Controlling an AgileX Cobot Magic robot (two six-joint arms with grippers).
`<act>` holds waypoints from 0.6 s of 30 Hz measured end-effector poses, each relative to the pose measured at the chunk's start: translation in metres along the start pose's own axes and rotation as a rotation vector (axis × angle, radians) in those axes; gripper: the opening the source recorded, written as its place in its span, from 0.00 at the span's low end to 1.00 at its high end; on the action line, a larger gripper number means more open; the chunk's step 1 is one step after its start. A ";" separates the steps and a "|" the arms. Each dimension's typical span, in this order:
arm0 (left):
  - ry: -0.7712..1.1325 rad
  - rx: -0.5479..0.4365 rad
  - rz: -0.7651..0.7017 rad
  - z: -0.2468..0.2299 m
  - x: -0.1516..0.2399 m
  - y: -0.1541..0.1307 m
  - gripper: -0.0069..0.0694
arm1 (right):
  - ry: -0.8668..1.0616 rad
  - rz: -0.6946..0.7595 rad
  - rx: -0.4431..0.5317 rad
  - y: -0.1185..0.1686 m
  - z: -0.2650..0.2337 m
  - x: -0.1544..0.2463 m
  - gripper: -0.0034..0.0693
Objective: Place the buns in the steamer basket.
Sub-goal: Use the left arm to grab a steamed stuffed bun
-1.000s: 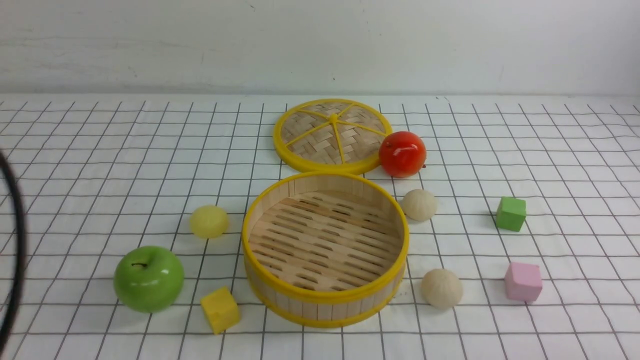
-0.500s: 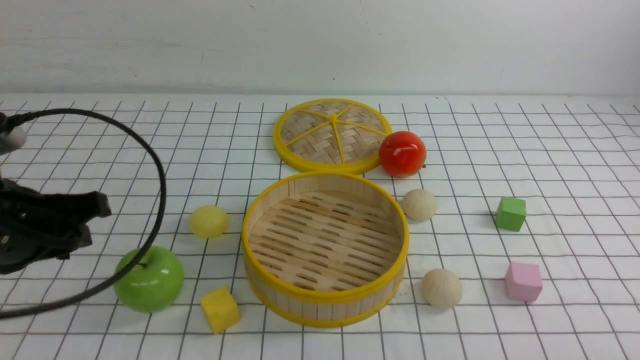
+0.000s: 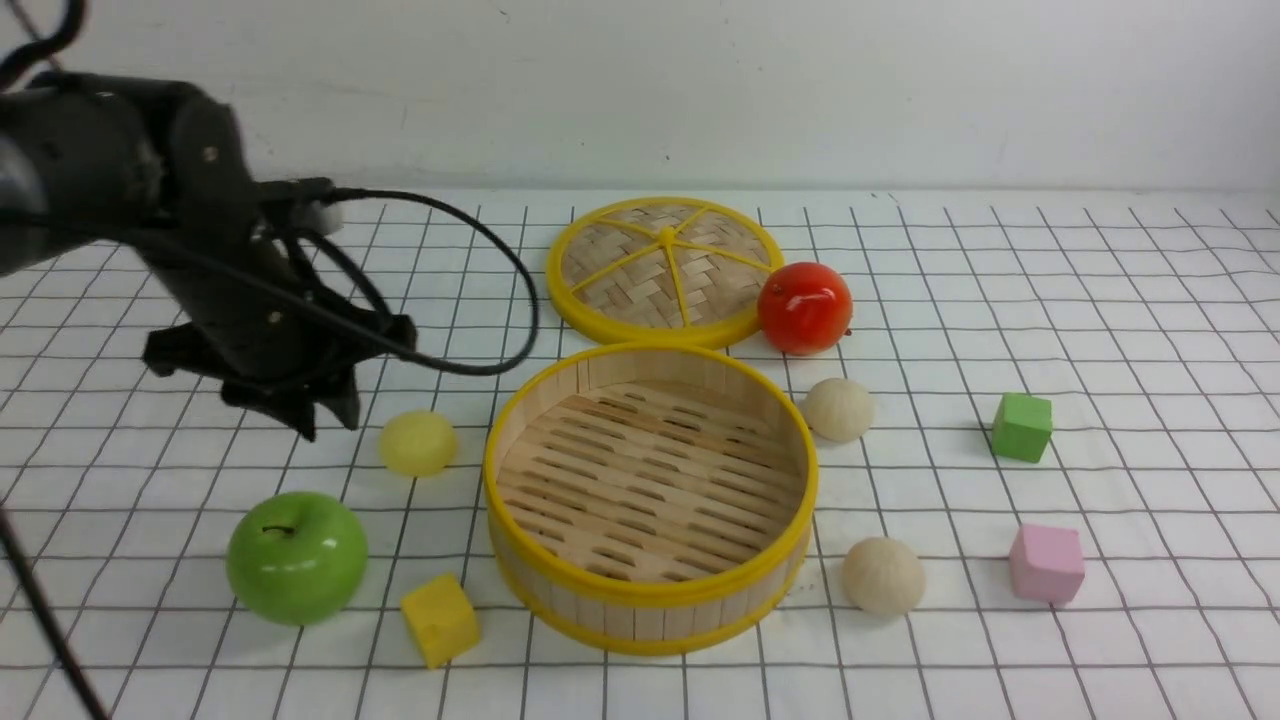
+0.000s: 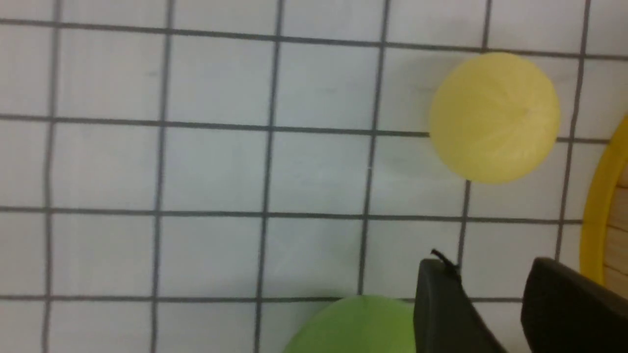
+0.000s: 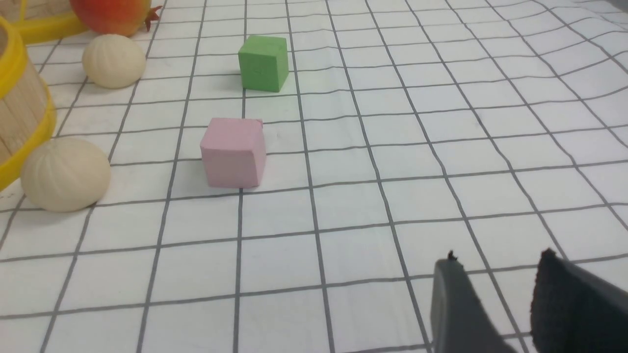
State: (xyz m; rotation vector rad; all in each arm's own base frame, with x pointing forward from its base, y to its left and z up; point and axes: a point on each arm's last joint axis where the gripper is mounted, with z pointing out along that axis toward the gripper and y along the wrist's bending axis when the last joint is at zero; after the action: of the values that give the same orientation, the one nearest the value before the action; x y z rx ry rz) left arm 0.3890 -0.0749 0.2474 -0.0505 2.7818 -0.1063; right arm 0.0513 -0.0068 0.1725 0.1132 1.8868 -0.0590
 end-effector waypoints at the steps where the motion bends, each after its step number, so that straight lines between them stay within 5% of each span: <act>1: 0.023 0.001 0.019 0.007 -0.007 -0.009 0.40 | 0.000 0.000 0.000 0.000 0.000 0.000 0.38; 7: -0.017 -0.032 0.074 0.020 -0.026 -0.036 0.40 | 0.000 0.000 0.000 0.000 0.000 0.000 0.38; 18: -0.058 -0.032 0.079 0.058 -0.033 -0.041 0.40 | 0.000 0.000 0.000 0.000 0.000 0.000 0.38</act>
State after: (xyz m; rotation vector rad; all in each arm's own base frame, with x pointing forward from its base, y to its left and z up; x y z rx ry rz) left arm 0.4413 -0.1178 0.2078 0.0478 2.7235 -0.0392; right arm 0.0513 -0.0068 0.1725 0.1132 1.8868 -0.0590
